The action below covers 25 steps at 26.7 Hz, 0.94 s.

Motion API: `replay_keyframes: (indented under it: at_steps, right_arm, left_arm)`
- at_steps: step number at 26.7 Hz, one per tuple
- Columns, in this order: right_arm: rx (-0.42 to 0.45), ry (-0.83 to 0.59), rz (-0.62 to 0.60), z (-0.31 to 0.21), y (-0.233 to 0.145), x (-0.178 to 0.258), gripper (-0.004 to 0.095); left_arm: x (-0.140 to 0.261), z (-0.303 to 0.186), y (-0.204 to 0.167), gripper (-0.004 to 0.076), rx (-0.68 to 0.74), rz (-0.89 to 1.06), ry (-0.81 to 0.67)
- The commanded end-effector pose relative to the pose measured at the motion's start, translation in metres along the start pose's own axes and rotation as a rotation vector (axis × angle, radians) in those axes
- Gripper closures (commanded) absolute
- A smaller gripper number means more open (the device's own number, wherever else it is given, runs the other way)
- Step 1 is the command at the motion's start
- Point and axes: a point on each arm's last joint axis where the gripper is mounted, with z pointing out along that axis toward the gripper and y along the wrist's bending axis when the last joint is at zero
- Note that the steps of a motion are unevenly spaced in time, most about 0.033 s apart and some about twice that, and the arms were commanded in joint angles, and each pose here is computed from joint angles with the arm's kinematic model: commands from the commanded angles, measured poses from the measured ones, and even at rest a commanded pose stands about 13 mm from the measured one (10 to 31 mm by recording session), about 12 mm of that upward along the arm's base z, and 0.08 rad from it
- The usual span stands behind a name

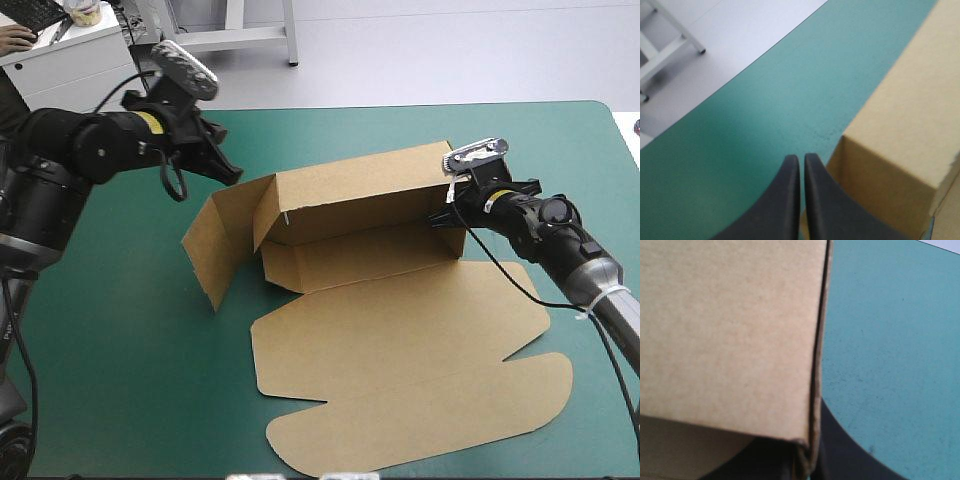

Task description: Fold the box

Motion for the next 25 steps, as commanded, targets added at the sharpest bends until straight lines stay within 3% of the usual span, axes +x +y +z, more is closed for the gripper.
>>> replay_keyframes:
  at_steps: [1, 8, 25]
  right_arm:
    - [0.024, -0.117, -0.017, -0.015, -0.004, -0.018, 0.0927]
    - [0.025, -0.115, -0.02, -0.015, -0.004, -0.018, 0.0927]
    - [0.021, -0.1, -0.015, -0.016, -0.004, -0.016, 0.0927]
  left_arm:
    - [0.001, -0.038, 0.029, 0.0711, -0.069, -0.111, -0.086]
    - [0.032, -0.058, 0.056, 0.0711, -0.171, -0.207, -0.028]
    - [0.162, -0.078, -0.011, 0.0734, -0.305, -0.238, -0.137]
